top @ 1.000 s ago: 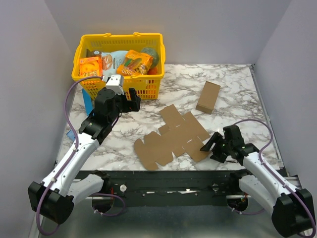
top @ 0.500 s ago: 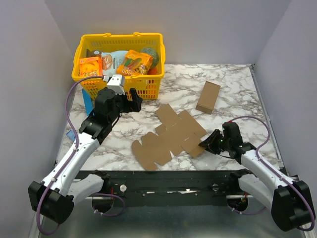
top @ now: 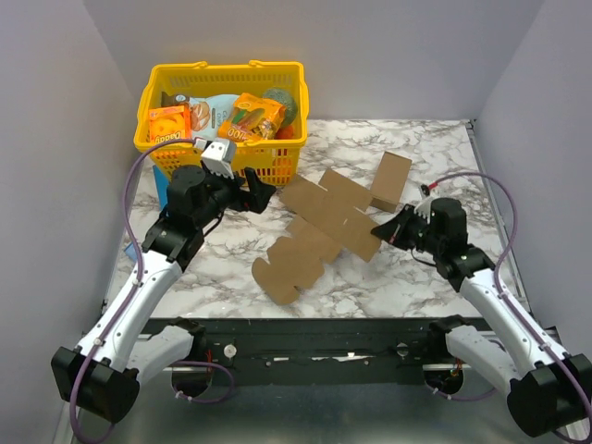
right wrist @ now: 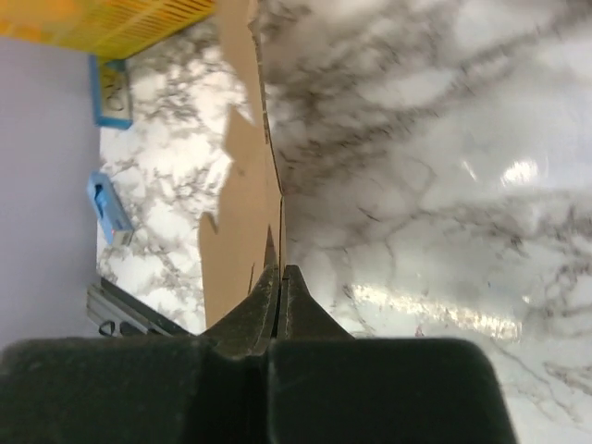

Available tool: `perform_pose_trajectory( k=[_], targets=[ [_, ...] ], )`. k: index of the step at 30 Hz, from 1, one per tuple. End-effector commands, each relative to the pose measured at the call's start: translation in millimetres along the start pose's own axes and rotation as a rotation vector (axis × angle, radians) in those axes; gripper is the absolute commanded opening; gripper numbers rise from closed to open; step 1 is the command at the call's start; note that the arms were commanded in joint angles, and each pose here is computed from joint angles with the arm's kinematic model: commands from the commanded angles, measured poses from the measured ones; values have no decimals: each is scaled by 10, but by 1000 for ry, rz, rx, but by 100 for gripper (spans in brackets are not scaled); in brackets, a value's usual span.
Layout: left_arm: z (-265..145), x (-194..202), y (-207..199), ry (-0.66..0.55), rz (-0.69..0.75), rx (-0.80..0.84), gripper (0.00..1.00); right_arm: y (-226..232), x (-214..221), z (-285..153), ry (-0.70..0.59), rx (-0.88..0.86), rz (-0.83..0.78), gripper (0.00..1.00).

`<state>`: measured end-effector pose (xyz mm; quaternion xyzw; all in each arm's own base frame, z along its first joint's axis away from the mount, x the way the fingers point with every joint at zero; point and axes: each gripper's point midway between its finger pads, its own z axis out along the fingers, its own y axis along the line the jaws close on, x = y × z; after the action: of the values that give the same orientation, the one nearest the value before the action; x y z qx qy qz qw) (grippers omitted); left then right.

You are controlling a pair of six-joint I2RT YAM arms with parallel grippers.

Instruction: Fold the paper box

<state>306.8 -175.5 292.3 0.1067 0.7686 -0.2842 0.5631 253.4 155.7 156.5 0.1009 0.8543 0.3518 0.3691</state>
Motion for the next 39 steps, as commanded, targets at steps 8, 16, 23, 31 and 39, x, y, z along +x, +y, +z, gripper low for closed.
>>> perform_pose_trajectory(
  k=[8,16,23,31,39],
  targets=[
    [-347,-440,-435,-89,6,406,99,1274,-427,-730,-2,-432,-444,0],
    [-452,-586,-520,-119,69,489,99,1806,-333,-1234,75,-710,-600,0],
    [-416,-945,-703,-149,101,607,99,2017,-210,-1499,161,-898,-665,0],
    [-301,-1062,-849,-110,67,755,99,2109,-179,-1637,196,-980,-692,0],
    [-289,-719,-868,-21,65,770,99,2109,-172,-1653,195,-980,-695,0]
  ],
)
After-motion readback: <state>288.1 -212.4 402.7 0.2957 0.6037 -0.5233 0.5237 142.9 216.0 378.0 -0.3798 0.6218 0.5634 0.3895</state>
